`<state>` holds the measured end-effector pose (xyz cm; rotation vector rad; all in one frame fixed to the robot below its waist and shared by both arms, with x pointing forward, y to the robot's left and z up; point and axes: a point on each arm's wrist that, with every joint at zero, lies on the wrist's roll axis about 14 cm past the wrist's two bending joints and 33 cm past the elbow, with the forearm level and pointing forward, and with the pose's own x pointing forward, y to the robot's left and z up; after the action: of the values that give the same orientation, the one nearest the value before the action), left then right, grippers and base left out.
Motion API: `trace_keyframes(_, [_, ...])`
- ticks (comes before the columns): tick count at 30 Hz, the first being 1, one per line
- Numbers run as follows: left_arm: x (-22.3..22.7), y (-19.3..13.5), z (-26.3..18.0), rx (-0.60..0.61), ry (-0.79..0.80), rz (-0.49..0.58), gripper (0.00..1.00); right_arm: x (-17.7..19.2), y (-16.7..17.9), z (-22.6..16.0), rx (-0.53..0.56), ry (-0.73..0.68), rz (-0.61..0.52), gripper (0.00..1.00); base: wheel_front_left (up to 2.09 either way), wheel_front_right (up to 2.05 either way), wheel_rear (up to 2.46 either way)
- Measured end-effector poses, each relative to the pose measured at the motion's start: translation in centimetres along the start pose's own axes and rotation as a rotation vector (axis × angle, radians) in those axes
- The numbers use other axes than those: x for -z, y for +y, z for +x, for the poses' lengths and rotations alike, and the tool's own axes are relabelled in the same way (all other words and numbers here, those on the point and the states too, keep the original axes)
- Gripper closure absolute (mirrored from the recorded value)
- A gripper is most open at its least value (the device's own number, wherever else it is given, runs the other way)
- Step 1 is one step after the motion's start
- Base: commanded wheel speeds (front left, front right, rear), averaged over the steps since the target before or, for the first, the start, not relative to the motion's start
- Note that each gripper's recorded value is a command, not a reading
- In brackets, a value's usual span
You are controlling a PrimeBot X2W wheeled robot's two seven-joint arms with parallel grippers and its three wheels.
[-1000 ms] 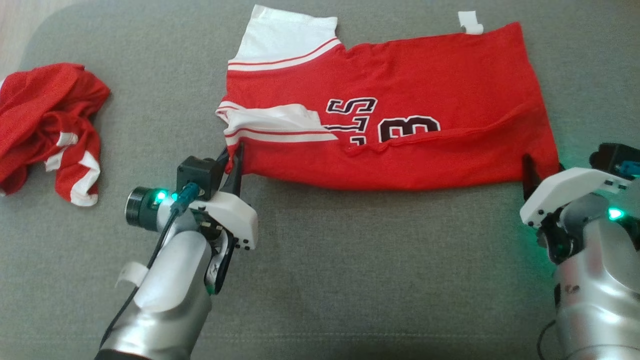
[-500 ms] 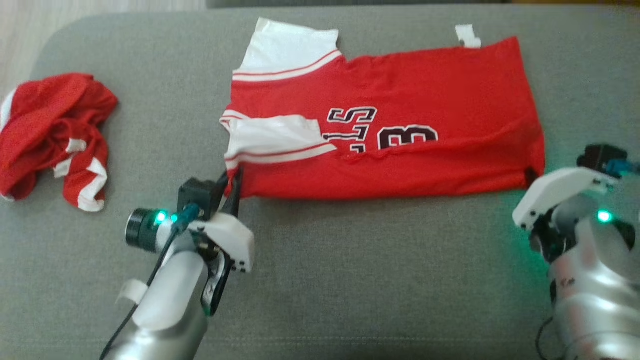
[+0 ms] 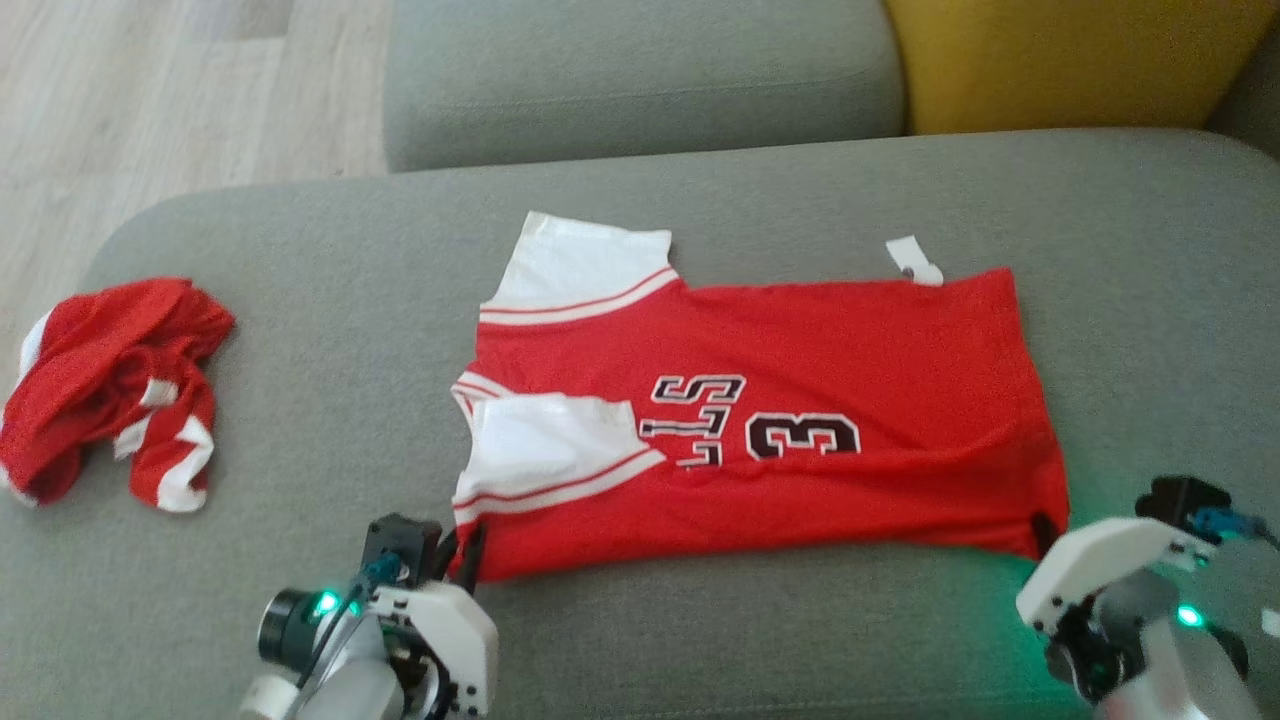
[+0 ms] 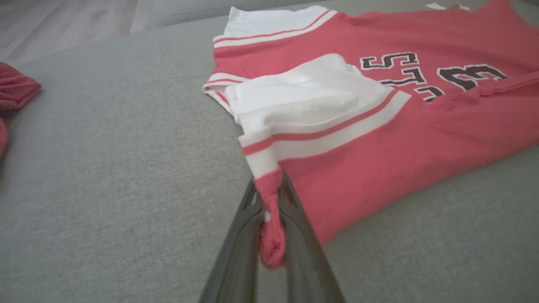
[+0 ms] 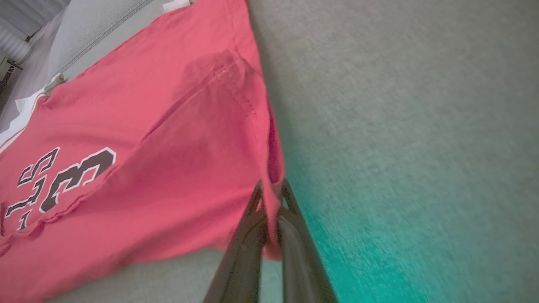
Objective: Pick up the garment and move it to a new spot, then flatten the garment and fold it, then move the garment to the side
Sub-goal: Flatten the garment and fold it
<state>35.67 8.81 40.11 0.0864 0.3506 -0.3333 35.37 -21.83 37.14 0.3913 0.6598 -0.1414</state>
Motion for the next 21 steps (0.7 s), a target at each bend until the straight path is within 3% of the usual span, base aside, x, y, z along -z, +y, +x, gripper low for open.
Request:
trace_keyframes(2, [0.3, -0.3, -0.1, 0.012, 0.015, 0.010, 1.00, 0.4, -1.0, -0.8, 0.017, -0.007, 0.013, 1.00, 0.00, 0.00, 0.00])
trace_keyframes(3, [0.4, -0.4, -0.2, 0.016, 0.022, 0.014, 1.00, 0.5, -1.5, -1.2, 0.027, -0.011, 0.018, 0.73, 0.00, 0.00, 0.00])
trace_keyframes(4, [0.5, -0.5, -0.1, 0.019, 0.025, 0.014, 1.00, 0.5, -2.0, -1.6, 0.036, -0.016, 0.021, 0.06, 0.00, 0.00, 0.00])
trace_keyframes(5, [0.5, -0.6, -0.1, 0.019, 0.033, 0.014, 1.00, 0.5, -2.4, -1.8, 0.043, -0.021, 0.027, 0.00, 0.00, 0.00, 0.00])
trace_keyframes(6, [0.5, -0.6, 0.0, 0.016, 0.033, 0.016, 0.89, 0.3, -2.7, -2.1, 0.049, -0.032, 0.031, 0.00, 0.00, 0.00, 0.00])
trace_keyframes(8, [0.5, -0.4, 0.1, 0.010, 0.034, 0.018, 0.00, -0.1, -3.0, -2.3, 0.055, -0.048, 0.033, 0.00, 0.00, 0.00, 0.00])
trace_keyframes(16, [-1.2, 0.5, 1.1, -0.032, -0.043, 0.004, 0.00, -5.9, -2.2, -3.5, 0.051, -0.240, -0.073, 0.00, 0.00, 0.00, 0.00])
trace_keyframes(21, [-4.9, 1.5, 3.2, -0.024, -0.146, 0.033, 0.00, -8.6, -0.6, -3.3, 0.022, -0.317, -0.119, 0.00, 0.00, 0.00, 0.00])
